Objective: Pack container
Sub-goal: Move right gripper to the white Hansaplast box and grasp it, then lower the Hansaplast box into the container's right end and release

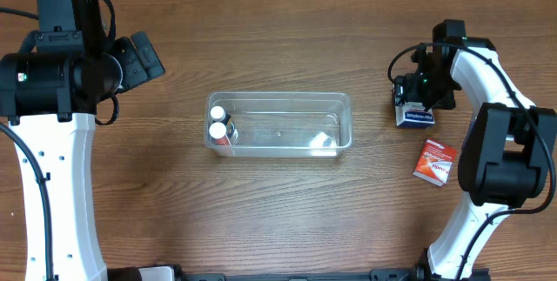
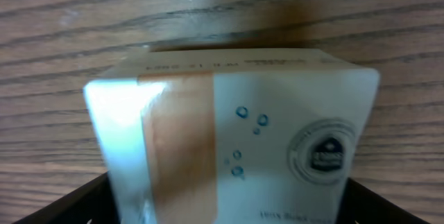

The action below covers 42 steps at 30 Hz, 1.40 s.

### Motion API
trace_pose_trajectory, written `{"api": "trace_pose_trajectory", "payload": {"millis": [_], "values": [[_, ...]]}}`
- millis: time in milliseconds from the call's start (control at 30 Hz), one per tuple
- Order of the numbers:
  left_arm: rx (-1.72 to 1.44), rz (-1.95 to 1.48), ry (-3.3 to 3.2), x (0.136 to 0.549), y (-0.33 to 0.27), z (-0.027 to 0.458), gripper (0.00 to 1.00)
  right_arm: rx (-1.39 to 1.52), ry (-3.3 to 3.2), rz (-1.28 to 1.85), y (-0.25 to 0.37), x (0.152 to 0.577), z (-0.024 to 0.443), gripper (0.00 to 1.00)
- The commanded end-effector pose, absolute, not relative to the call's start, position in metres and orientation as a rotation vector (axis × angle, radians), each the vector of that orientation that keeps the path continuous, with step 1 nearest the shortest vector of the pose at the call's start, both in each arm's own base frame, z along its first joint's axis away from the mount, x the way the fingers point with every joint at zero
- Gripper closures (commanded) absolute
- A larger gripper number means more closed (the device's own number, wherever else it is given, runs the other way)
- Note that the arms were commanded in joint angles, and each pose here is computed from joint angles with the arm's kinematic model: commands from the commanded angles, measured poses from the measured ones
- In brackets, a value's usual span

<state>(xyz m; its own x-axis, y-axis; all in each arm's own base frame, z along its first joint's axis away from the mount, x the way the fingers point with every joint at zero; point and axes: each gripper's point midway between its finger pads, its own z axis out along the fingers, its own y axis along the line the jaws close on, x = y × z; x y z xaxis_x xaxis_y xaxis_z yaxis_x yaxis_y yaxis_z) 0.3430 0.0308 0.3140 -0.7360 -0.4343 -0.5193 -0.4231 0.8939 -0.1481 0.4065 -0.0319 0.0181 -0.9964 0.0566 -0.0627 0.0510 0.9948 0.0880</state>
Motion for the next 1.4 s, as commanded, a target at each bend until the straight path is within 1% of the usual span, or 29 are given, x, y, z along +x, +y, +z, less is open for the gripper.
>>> {"api": "trace_pose_trajectory", "payload": {"millis": [0, 167, 233, 267, 400, 500, 700, 767, 867, 933, 1033, 1100, 1200, 1267, 1367], "values": [[-0.598, -0.028, 2.512, 0.343, 0.03, 0.311, 0.0, 0.092, 3.103, 0.152, -0.028, 0.395, 0.004, 0.13], [-0.598, -0.028, 2.512, 0.343, 0.03, 0.311, 0.0, 0.091, 3.091, 0.15, -0.028, 0.398, 0.004, 0.26], [-0.598, -0.028, 2.512, 0.343, 0.03, 0.311, 0.0, 0.114, 3.086, 0.15, -0.028, 0.399, 0.005, 0.28], [-0.598, -0.028, 2.512, 0.343, 0.03, 0.311, 0.0, 0.119, 3.086, 0.149, -0.028, 0.399, 0.005, 0.3], [-0.598, -0.027, 2.513, 0.343, 0.03, 0.311, 0.0, 0.129, 3.078, 0.149, -0.028, 0.402, 0.008, 0.32], [-0.589, -0.024, 2.515, 0.343, 0.03, 0.311, 0.0, 0.153, 3.064, 0.147, -0.029, 0.409, 0.022, 0.32], [-0.58, -0.018, 2.515, 0.343, 0.031, 0.311, 0.0, 0.182, 2.989, 0.14, -0.029, 0.418, 0.089, 0.32], [-0.58, -0.018, 2.515, 0.343, 0.031, 0.311, 0.0, 0.18, 2.943, 0.142, -0.026, 0.412, 0.124, 0.33], [-0.58, -0.017, 2.515, 0.343, 0.031, 0.311, 0.0, 0.178, 2.878, 0.144, -0.015, 0.4, 0.163, 0.33], [-0.58, -0.017, 2.515, 0.343, 0.031, 0.311, 0.0, 0.127, 2.814, 0.155, 0.004, 0.386, 0.198, 0.33], [-0.582, -0.013, 2.514, 0.343, 0.032, 0.311, 0.0, -0.019, 2.693, 0.187, 0.053, 0.364, 0.249, 0.33], [-0.582, -0.01, 2.515, 0.343, 0.032, 0.311, 0.0, -0.055, 2.637, 0.22, 0.084, 0.35, 0.269, 0.33], [-0.582, -0.012, 2.515, 0.343, 0.032, 0.311, 0.0, -0.146, 2.632, 0.318, 0.144, 0.33, 0.274, 0.33], [-0.582, -0.012, 2.515, 0.343, 0.032, 0.311, 0.0, -0.163, 2.655, 0.323, 0.168, 0.324, 0.265, 0.33], [-0.582, -0.011, 2.519, 0.342, 0.032, 0.311, 0.0, -0.13, 2.704, 0.293, 0.195, 0.326, 0.24, 0.33]]}}
